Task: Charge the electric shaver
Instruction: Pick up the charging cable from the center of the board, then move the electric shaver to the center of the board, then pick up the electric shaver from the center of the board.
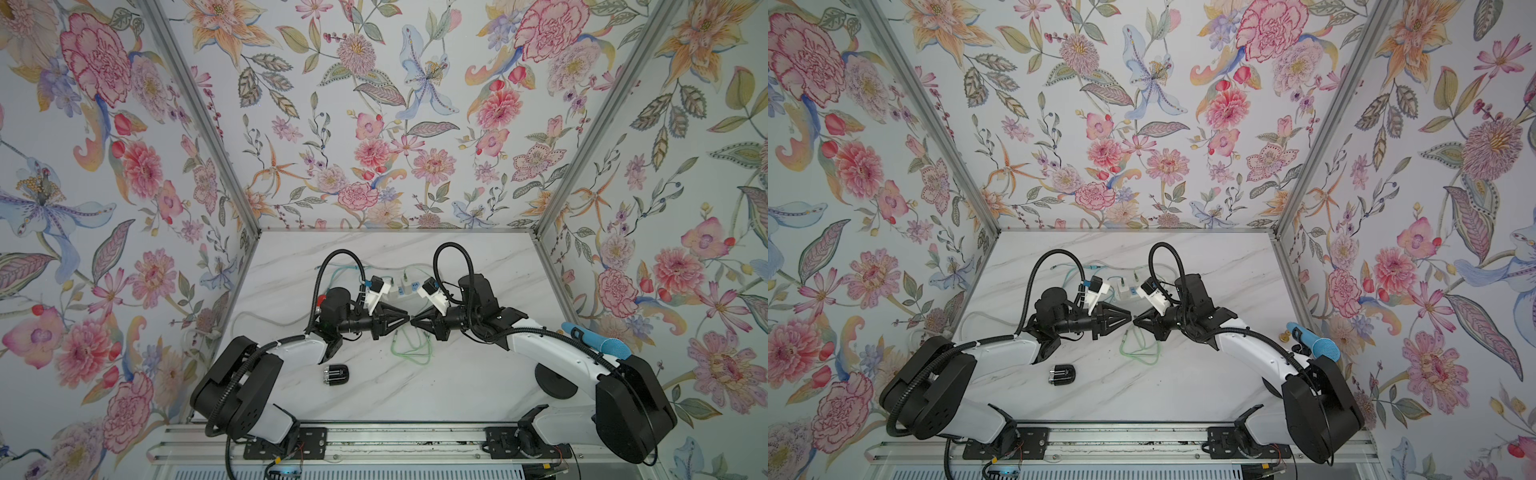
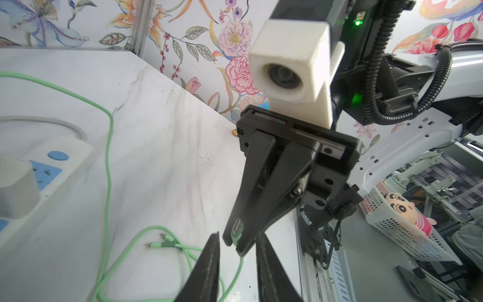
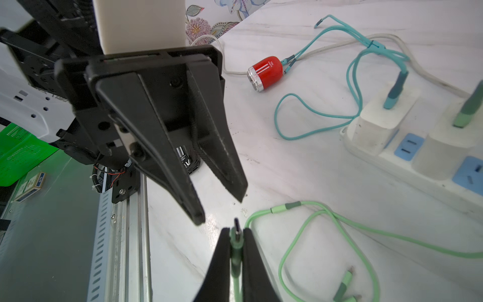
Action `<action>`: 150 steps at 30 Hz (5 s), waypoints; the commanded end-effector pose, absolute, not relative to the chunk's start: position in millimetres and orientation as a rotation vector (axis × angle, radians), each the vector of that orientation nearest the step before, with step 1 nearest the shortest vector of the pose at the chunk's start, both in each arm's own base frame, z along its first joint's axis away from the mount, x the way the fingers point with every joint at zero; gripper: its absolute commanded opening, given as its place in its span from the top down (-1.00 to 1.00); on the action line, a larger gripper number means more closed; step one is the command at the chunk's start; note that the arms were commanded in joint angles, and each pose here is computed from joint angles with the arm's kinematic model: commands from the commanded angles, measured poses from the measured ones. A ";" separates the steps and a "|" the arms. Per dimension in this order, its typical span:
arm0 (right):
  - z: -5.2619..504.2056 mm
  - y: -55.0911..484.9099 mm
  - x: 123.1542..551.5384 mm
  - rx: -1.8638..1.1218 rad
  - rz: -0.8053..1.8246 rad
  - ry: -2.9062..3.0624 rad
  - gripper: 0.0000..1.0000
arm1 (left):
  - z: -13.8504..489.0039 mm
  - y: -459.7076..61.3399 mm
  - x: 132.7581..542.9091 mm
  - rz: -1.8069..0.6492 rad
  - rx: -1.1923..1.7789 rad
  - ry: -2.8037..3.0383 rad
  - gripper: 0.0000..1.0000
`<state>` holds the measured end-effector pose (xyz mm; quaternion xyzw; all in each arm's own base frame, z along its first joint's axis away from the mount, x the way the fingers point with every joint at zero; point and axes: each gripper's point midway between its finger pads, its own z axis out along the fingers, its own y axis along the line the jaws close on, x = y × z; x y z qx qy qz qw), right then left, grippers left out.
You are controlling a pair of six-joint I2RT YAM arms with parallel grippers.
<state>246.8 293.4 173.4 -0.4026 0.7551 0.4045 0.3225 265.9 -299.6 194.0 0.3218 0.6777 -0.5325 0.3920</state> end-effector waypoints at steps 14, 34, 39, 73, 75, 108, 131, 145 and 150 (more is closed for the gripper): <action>129.7 278.8 241.6 -0.977 0.981 2.099 1.00 | 156.6 -130.7 266.2 0.289 1.275 2.162 -0.06; 114.3 302.1 218.3 -1.065 1.038 2.129 1.00 | 54.4 -124.0 158.8 0.201 2.026 2.076 -0.27; 111.5 304.6 219.5 -1.076 1.044 2.143 1.00 | 50.9 -127.2 153.6 0.166 2.093 2.045 -0.41; 106.5 307.7 229.0 -1.069 1.088 2.187 1.00 | 34.5 -149.7 175.0 0.058 1.980 2.153 0.28; 105.9 305.6 229.2 -1.064 1.073 2.194 1.00 | 39.1 -161.1 178.4 0.044 1.977 2.120 0.22; 105.8 281.3 225.6 -1.006 1.018 2.230 1.00 | -0.2 -168.4 152.7 -0.039 2.210 2.175 -0.41; 107.5 285.8 231.2 -1.011 1.050 2.233 1.00 | 0.4 -158.0 162.9 0.031 2.170 2.182 -0.43; 102.4 283.3 231.4 -1.007 1.025 2.282 1.00 | 11.1 -170.9 176.6 0.033 2.069 2.139 0.61; 104.7 286.1 224.1 -1.050 0.987 2.369 1.00 | 43.7 -184.6 202.0 0.084 1.881 2.014 1.00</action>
